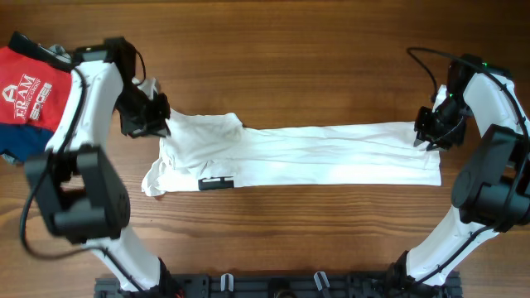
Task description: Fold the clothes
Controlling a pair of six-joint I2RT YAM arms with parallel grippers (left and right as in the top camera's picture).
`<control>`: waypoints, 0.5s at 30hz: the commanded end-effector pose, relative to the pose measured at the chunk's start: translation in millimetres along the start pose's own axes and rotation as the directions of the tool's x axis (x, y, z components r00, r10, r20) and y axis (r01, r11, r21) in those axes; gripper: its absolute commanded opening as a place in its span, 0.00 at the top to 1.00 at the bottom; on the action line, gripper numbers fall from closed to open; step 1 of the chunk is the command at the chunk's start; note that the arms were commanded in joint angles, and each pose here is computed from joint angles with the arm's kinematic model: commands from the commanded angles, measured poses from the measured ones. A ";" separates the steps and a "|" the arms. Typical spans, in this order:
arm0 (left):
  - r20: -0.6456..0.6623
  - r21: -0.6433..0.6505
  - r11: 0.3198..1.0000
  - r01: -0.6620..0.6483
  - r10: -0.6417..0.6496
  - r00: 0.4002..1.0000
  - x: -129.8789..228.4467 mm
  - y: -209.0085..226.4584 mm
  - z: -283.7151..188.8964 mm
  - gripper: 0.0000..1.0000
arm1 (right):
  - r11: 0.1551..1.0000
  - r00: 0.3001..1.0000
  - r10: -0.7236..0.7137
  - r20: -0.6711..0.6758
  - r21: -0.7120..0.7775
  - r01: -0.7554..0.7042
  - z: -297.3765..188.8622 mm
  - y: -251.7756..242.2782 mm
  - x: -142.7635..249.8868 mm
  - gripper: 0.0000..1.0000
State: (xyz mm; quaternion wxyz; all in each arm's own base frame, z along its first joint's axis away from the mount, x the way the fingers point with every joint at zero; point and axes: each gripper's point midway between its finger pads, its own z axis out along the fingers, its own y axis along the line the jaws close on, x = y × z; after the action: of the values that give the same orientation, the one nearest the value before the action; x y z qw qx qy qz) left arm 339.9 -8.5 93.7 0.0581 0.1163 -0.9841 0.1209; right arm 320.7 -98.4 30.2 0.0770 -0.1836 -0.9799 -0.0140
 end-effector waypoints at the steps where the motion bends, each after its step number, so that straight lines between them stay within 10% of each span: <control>1: 0.173 0.058 0.997 -0.060 0.049 0.984 -14.2 -24.3 -34.3 0.70 | 0.993 0.998 -0.053 0.020 -0.104 0.055 -6.4 18.7 1.6 0.69; 9: 0.196 0.168 0.971 -0.171 0.137 0.971 -31.4 -107.4 8.6 0.64 | 0.994 0.999 -0.041 0.026 -0.105 0.043 -6.4 18.8 0.0 0.64; 15: 0.160 0.041 0.999 0.011 -0.017 0.987 -38.1 -120.6 64.5 0.63 | 0.994 0.999 -0.040 0.021 -0.105 0.042 -6.4 18.7 1.2 0.64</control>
State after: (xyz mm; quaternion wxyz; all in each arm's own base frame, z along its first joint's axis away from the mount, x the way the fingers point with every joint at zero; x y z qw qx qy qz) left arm 403.7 -129.5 84.5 -0.0528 0.0581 -0.9816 0.1740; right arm 327.9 -84.9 30.6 0.0655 -0.1729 -0.9811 -0.0575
